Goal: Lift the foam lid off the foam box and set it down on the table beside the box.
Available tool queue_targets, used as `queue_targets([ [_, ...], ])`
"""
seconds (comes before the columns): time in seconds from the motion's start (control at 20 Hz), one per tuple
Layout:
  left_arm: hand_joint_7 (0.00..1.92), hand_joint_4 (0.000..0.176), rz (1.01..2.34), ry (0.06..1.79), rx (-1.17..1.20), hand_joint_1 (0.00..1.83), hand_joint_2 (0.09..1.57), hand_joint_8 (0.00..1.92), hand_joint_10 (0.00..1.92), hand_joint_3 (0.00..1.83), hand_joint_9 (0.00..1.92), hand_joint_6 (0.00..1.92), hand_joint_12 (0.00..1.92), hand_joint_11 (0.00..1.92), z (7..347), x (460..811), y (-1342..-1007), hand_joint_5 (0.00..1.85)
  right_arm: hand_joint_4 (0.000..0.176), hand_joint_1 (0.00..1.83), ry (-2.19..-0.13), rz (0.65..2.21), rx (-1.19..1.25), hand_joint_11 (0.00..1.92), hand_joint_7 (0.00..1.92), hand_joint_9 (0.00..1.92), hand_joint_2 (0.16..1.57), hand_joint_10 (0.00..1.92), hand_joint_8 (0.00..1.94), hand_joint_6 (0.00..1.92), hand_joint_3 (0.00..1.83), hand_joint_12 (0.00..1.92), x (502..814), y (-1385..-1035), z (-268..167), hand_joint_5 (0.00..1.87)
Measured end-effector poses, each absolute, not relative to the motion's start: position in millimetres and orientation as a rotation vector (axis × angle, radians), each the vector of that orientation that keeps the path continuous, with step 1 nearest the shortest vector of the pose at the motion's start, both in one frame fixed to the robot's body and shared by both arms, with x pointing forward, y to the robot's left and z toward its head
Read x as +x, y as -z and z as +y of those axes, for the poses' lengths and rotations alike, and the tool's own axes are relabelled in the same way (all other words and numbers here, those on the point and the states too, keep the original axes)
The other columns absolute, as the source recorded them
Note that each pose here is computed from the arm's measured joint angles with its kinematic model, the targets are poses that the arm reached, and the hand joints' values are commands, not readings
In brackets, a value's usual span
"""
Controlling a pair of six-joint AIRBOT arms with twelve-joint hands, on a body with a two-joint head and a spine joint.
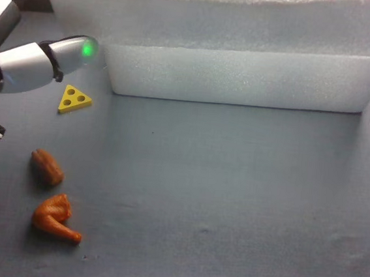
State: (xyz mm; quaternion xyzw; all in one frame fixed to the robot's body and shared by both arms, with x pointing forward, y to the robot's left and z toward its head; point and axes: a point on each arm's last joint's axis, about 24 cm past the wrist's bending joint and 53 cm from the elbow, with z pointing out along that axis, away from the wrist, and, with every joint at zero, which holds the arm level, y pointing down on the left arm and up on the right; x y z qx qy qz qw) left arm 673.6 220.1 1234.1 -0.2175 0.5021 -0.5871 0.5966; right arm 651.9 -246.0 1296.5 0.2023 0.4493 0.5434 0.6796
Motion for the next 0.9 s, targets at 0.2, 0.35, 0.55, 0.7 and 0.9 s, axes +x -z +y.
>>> queue_targets([
  [0.2,0.0,0.079,1.156,1.368,-0.498,0.47,1.1,0.0,0.01,0.0,0.05,0.0,0.81,0.0,222,663,-1237,0.0,0.0,0.63,-1.223,1.037,0.442,0.0,0.0,0.0,1.24,0.69,0.47,0.63,0.0,1.76,643,-1287,-241,0.0],
  [0.35,0.0,0.092,1.179,1.373,-0.484,0.48,1.09,0.0,0.0,0.0,0.04,0.0,0.84,0.0,217,653,-1234,0.0,0.0,0.59,-1.203,1.064,0.436,0.0,0.0,0.0,1.24,0.45,0.31,0.6,0.0,1.52,636,-1283,-245,0.0],
  [0.55,0.0,0.063,1.225,1.354,-0.471,0.55,1.11,0.0,0.0,0.0,0.0,0.0,0.33,0.0,217,643,-1225,0.0,0.0,0.6,-1.2,1.084,0.43,0.0,0.0,0.0,1.22,0.65,0.5,0.64,0.0,1.75,626,-1279,-244,0.0],
  [0.7,0.0,0.054,1.257,1.347,-0.487,0.58,1.13,0.0,0.0,0.0,0.0,0.0,0.0,0.0,217,637,-1215,0.0,0.0,0.63,-1.199,1.101,0.415,0.0,0.0,0.0,1.23,0.6,0.54,0.62,0.0,1.83,621,-1275,-242,0.0],
  [0.9,0.0,0.031,1.338,1.342,-0.501,0.53,1.11,0.0,0.0,0.0,0.0,0.0,0.0,0.0,214,626,-1193,0.0,0.0,0.61,-1.194,1.153,0.421,0.0,0.0,0.0,1.23,0.6,0.26,0.39,0.0,1.67,617,-1260,-240,0.0],
])
